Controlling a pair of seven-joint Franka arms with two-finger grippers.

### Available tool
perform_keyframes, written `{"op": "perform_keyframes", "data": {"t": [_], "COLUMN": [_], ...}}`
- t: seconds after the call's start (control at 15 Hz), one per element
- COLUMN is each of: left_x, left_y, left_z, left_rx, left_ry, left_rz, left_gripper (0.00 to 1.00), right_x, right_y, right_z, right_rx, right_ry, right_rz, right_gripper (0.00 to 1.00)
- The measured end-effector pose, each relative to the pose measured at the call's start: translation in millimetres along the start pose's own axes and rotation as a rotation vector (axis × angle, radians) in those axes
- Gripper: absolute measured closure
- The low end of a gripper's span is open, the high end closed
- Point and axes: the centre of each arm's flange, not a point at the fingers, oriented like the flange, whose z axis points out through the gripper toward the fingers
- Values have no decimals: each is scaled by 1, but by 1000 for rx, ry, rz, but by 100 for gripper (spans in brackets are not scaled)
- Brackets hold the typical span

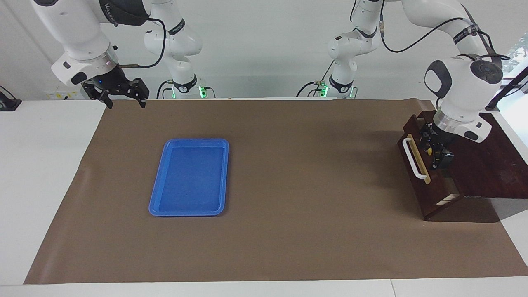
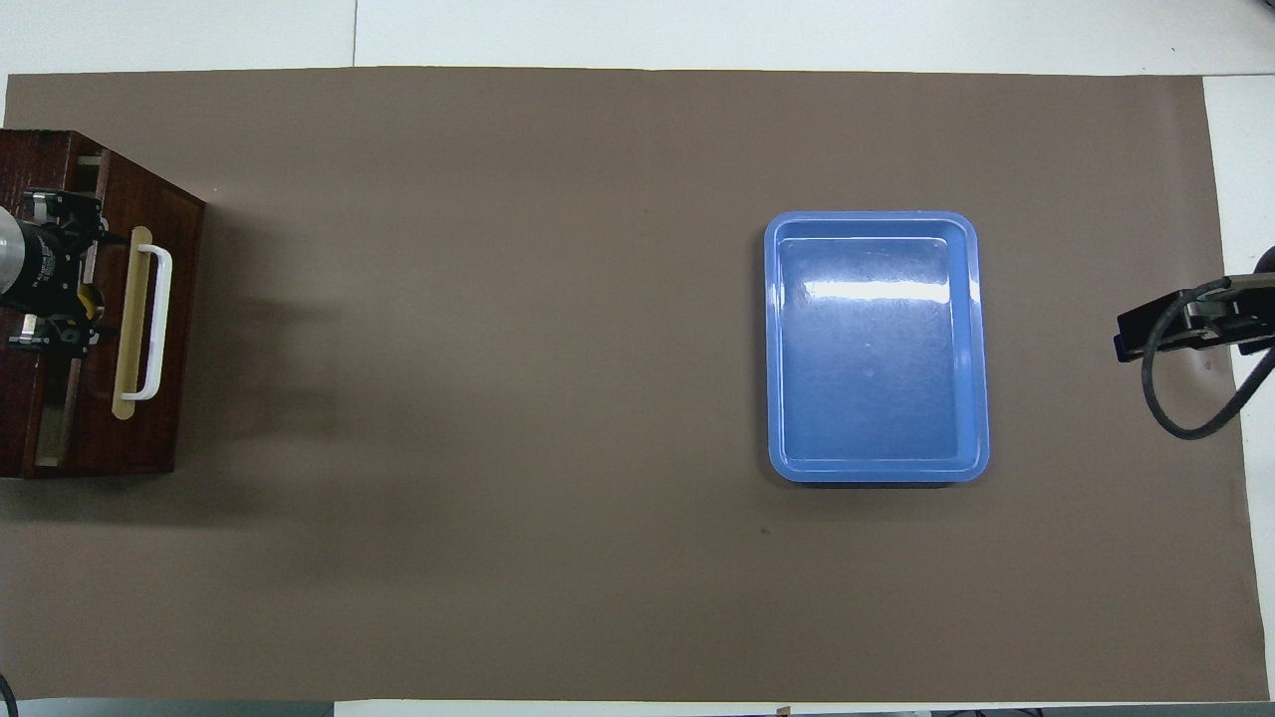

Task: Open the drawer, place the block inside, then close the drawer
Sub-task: 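Push the drawer shut with the left gripper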

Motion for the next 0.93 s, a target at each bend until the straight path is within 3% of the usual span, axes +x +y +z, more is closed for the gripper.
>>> {"op": "perform_keyframes", "data": {"t": [0.47,0.93], "left_x": [23,21], "left_y": [-5,-4], "left_z": [1,-1], "left_rx": [-1,-2], "left_ry": [4,5], "left_rz": [-4,15], "left_gripper": [0,0], "right_x": [0,0], "right_y": [0,0], "right_z": [0,-1], "right_rx": [0,0], "right_ry": [0,2], "right_rz": [0,0], "right_gripper": [0,0]}}
